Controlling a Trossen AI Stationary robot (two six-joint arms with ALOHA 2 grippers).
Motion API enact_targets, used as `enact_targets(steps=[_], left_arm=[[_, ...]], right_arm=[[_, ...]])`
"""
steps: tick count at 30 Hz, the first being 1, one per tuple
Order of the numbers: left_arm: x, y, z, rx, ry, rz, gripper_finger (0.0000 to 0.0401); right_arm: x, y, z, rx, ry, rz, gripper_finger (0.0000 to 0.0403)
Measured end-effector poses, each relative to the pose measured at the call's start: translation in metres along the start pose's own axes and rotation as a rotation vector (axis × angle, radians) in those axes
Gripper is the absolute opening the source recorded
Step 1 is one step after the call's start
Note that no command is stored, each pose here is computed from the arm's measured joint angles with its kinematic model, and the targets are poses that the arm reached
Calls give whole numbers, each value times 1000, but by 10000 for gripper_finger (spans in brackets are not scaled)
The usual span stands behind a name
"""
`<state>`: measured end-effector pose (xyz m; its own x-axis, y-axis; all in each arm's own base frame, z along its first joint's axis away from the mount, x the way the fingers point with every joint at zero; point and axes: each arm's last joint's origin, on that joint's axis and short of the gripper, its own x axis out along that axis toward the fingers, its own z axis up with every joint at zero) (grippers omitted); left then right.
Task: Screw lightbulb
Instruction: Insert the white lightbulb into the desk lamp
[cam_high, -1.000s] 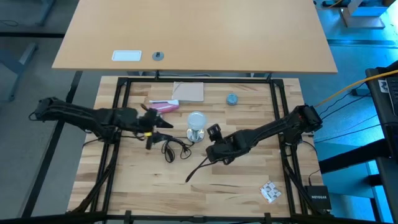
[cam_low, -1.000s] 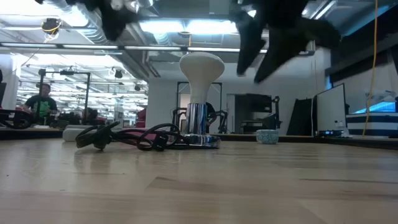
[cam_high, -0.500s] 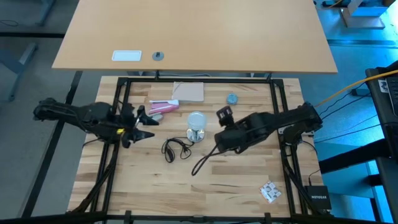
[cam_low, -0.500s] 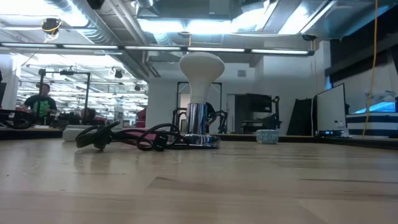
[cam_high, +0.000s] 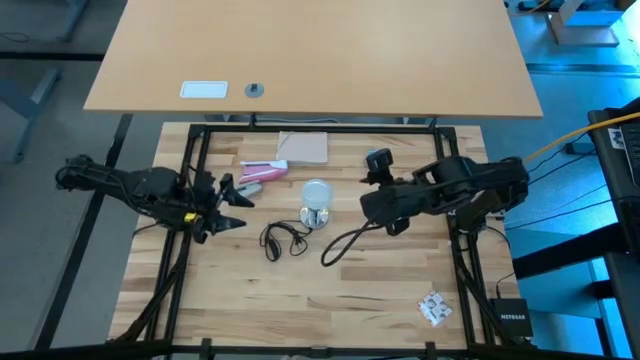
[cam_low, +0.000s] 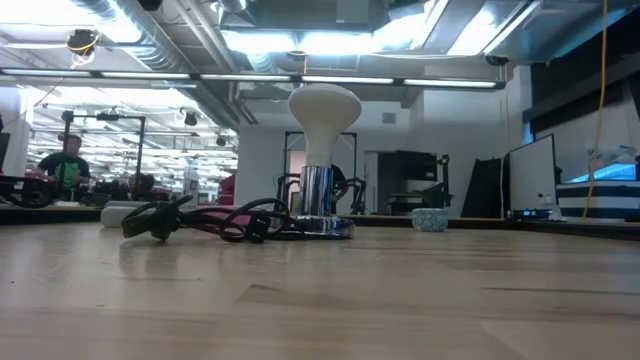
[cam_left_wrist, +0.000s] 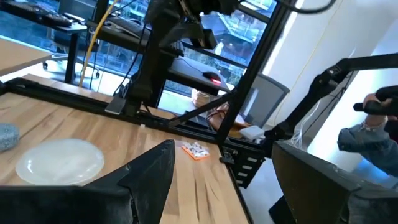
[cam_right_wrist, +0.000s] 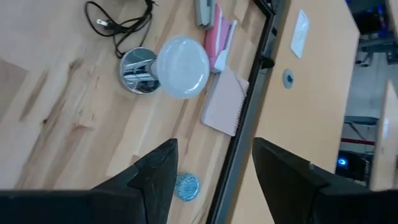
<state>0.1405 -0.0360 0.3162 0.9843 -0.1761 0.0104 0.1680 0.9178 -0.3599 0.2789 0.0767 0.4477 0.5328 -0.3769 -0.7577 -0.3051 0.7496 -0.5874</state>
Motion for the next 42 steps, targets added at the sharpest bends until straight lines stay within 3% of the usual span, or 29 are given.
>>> enact_targets(steps=[9, 16, 20, 23, 27, 36, 42], left_arm=[[1, 2, 0, -48, -12, 47, 260], [1, 5, 1, -35, -58, 156, 260], [0, 8, 0, 17, -70, 246, 260], [2, 11, -7, 53, -10, 313, 260], [15, 20, -24, 69, 104, 464, 260], [67, 49, -75, 50, 340, 687, 260], [99, 73, -102, -52, 336, 771, 260]], right_arm=[[-31, -11, -24, -28, -82, -8, 211], [-91, -31, -86, 94, -221, -112, 211], [-97, -24, -127, 231, -195, -169, 211], [-71, -3, -147, 341, -109, -212, 211], [-5, 40, -148, 405, -118, -223, 211], [138, 129, -134, 570, -374, -255, 211], [186, 163, -132, 667, -506, -137, 211]])
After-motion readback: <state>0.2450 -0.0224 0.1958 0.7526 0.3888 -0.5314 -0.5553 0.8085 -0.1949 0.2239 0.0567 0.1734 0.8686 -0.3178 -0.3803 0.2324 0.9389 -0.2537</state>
